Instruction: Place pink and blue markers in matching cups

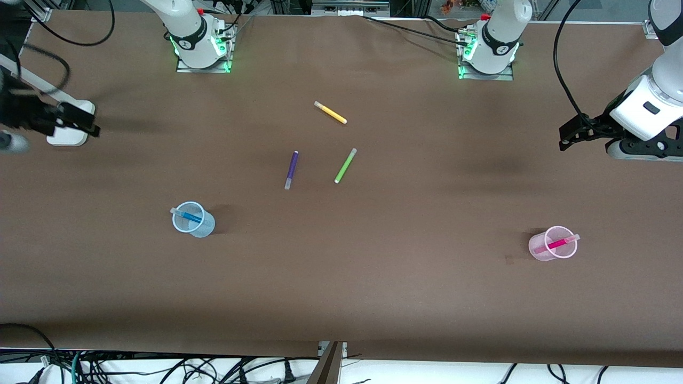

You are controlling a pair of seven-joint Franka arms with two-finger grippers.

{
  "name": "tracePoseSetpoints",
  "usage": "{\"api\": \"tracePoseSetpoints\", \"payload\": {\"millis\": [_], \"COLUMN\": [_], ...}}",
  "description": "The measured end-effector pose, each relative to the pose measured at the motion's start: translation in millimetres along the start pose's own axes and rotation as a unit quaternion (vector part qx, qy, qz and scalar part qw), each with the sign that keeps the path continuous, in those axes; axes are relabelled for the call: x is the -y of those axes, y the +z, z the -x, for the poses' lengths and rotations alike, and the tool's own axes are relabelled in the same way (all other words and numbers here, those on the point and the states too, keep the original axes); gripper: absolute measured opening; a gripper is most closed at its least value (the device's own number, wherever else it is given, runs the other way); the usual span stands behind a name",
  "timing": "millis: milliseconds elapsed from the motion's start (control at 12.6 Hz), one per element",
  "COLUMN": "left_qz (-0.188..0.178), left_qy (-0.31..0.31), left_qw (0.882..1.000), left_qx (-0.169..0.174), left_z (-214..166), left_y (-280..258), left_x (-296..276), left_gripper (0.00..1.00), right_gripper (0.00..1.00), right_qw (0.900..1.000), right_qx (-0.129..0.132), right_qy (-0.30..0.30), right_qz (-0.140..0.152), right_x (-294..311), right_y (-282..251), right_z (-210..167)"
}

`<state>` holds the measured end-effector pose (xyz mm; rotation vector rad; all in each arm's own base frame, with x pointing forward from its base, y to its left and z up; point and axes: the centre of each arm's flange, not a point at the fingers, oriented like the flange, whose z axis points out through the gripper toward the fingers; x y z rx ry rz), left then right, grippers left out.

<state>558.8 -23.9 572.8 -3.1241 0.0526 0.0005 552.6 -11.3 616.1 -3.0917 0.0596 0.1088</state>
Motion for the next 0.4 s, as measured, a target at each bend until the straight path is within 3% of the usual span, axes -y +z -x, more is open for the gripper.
{"api": "tracePoseSetpoints", "payload": {"millis": [396], "left_qz": [0.000], "left_qy": [0.000], "left_qw": [1.000], "left_qx": [0.001], "left_z": [0], "left_y": [1], "left_x": [-1], "left_gripper": [1.00], "right_gripper": [1.00], "right_qw": [0.999], "right_qx": [0.012], "right_qy": [-0.025], "right_qz": [0.033], "right_x": [21], "right_y": [10], "right_z": [12]}}
